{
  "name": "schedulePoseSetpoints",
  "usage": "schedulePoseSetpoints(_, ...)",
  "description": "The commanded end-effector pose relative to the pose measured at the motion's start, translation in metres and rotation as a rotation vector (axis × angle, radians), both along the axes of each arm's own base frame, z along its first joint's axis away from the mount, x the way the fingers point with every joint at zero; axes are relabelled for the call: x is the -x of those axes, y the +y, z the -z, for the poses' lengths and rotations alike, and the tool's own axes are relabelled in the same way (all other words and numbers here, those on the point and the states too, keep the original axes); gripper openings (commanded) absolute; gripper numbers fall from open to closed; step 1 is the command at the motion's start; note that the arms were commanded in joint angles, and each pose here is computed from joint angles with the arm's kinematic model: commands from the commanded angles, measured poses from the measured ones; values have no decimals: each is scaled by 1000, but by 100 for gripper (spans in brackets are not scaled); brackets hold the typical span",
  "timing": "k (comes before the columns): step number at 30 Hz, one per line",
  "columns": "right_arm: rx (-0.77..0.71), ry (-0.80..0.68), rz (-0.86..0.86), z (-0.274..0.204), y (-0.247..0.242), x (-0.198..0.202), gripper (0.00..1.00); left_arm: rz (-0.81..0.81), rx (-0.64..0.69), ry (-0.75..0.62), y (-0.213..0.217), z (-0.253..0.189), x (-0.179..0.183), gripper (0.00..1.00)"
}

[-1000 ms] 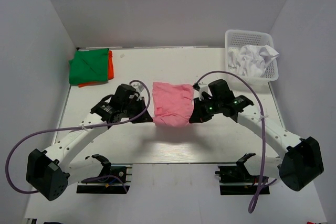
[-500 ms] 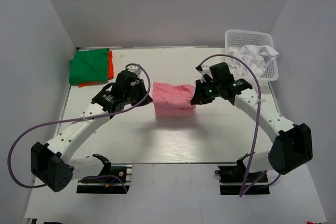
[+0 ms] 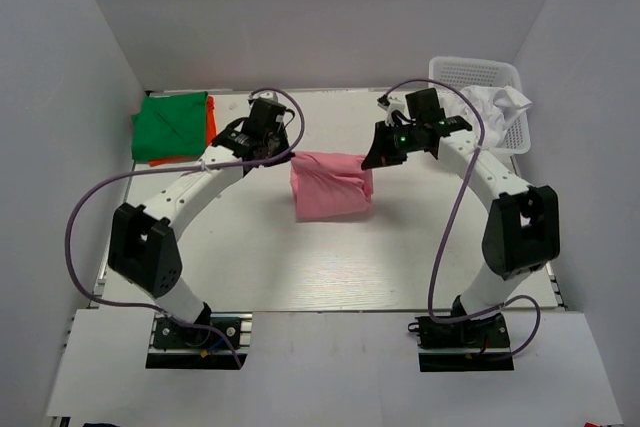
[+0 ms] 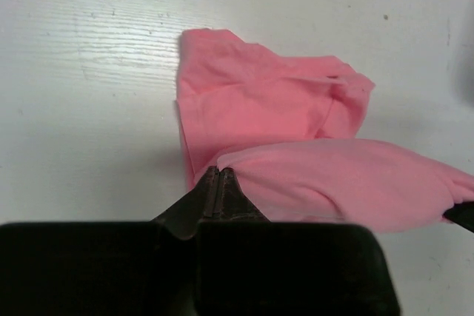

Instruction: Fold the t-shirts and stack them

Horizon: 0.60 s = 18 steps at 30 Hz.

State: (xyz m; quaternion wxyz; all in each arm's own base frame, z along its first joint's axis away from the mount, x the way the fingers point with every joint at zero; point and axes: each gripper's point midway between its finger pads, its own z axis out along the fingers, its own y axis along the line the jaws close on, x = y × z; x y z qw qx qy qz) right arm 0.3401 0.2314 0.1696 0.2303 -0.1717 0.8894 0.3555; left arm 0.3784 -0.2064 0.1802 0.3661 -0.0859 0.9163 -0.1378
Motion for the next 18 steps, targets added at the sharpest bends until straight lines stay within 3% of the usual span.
schedulePoseSetpoints(1, -78, -58, -52, -24, 6, -22, 0, -69, -32, -46, 16, -18, -28, 0)
schedulePoseSetpoints(11, -126, 15, -60, 4, 7, -83, 0, -44, -51, 22, 17, 16, -81, 0)
schedulePoseSetpoints(12, -118, 54, -55, 23, 6, -88, 0, -53, -56, 35, 18, 25, -90, 0)
schedulePoseSetpoints(14, -136, 26, -56, 15, 7, -103, 0, -48, -45, 50, 16, 33, -100, 0)
schedulePoseSetpoints(18, -130, 40, -47, 46, 9, -136, 0, -34, -29, 70, 16, 48, -127, 0)
